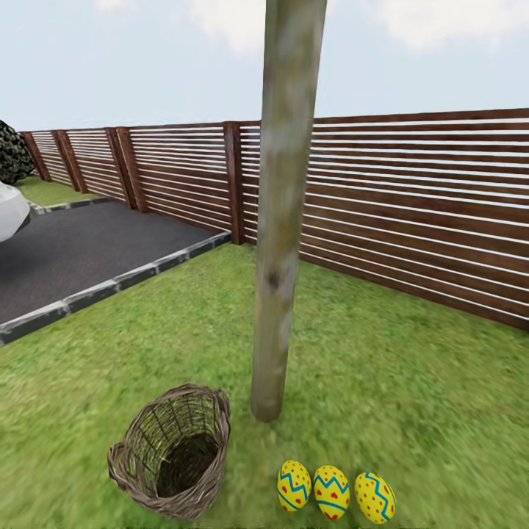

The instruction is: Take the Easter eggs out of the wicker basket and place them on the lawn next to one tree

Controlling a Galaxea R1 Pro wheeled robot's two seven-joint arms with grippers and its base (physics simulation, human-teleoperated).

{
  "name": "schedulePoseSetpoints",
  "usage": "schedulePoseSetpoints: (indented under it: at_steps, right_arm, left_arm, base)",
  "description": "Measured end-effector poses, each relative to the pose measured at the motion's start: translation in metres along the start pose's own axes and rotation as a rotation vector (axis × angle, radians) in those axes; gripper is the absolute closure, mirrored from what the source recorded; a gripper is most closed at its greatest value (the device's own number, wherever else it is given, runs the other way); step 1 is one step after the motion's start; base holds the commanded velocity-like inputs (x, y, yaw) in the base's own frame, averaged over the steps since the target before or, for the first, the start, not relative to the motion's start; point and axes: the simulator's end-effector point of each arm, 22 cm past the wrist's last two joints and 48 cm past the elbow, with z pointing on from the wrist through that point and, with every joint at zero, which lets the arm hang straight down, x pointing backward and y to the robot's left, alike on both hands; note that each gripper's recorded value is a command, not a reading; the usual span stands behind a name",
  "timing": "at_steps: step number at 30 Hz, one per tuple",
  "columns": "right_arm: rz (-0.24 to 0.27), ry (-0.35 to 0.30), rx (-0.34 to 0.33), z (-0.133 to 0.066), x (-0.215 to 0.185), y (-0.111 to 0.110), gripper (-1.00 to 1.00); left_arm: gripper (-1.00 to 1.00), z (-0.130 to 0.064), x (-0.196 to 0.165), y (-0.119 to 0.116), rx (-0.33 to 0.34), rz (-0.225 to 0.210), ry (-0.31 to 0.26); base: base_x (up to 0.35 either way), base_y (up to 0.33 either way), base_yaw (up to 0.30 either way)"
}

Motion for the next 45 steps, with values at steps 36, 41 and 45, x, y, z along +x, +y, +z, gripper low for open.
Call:
schedulePoseSetpoints:
  at_steps: [36, 41, 45]
  right_arm:
    - [-0.017, 0.053, -0.008, 0.005, 0.021, 0.005, -1.00]
    - [-0.019, 0.060, -0.011, 0.005, 0.024, 0.007, -1.00]
    - [-0.020, 0.066, -0.012, 0.006, 0.027, 0.007, -1.00]
  left_arm:
    - [-1.00, 0.005, 0.021, 0.008, -0.021, 0.007, 0.052]
    - [-1.00, 0.006, 0.024, 0.009, -0.024, 0.008, 0.059]
    - [-1.00, 0.006, 0.026, 0.010, -0.027, 0.009, 0.065]
  base:
    - [0.000, 0.000, 0.000]
    - [0.000, 0.000, 0.000]
    - [0.000, 0.000, 0.000]
